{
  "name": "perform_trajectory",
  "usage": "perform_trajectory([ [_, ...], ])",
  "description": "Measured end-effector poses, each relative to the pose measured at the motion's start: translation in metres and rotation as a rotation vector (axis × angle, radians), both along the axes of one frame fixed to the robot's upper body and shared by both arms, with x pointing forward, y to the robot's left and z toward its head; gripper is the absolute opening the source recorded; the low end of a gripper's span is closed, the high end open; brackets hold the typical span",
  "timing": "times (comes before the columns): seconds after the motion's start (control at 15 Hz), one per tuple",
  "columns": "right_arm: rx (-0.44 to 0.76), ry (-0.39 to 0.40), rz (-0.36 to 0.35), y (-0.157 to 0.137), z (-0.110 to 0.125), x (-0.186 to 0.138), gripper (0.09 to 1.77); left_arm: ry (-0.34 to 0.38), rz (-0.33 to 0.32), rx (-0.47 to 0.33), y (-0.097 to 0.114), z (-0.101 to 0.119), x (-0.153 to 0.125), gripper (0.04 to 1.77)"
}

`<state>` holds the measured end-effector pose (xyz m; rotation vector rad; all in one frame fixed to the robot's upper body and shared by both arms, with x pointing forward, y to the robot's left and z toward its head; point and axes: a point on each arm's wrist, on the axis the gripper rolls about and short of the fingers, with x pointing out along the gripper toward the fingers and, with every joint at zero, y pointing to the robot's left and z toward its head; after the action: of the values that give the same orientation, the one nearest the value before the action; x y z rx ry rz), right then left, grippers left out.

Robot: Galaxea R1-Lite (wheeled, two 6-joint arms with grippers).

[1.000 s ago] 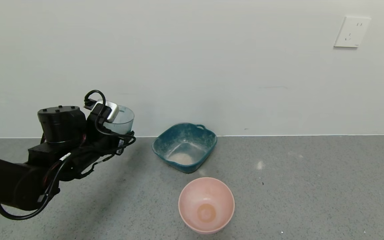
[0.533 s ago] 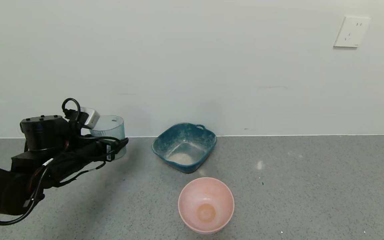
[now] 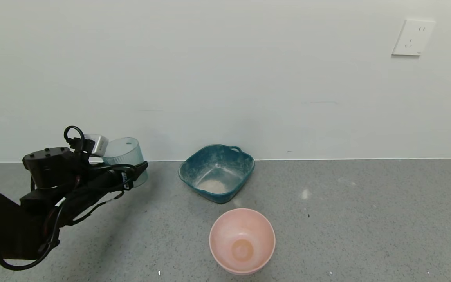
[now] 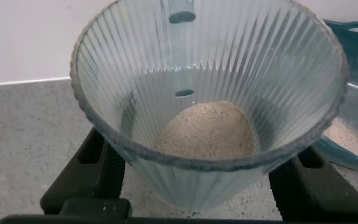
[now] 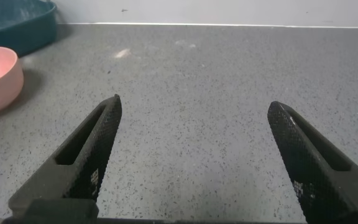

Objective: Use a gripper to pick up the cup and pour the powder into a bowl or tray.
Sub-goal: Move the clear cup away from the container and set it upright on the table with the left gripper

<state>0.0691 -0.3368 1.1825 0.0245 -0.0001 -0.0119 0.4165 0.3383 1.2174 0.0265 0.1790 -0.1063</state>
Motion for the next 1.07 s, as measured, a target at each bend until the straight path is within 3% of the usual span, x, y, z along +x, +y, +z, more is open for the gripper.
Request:
perform_trajectory([
  [0.2, 0.0, 0.0, 0.0, 0.0, 0.0, 0.0, 1.71, 0.036, 0.012, -0.05, 0.0, -0.017, 0.012, 1.3],
  [1.07, 0.0, 0.0, 0.0, 0.0, 0.0, 0.0, 1.71, 0.133, 0.038, -0.037, -0.011, -0.061, 0.035, 1.3],
])
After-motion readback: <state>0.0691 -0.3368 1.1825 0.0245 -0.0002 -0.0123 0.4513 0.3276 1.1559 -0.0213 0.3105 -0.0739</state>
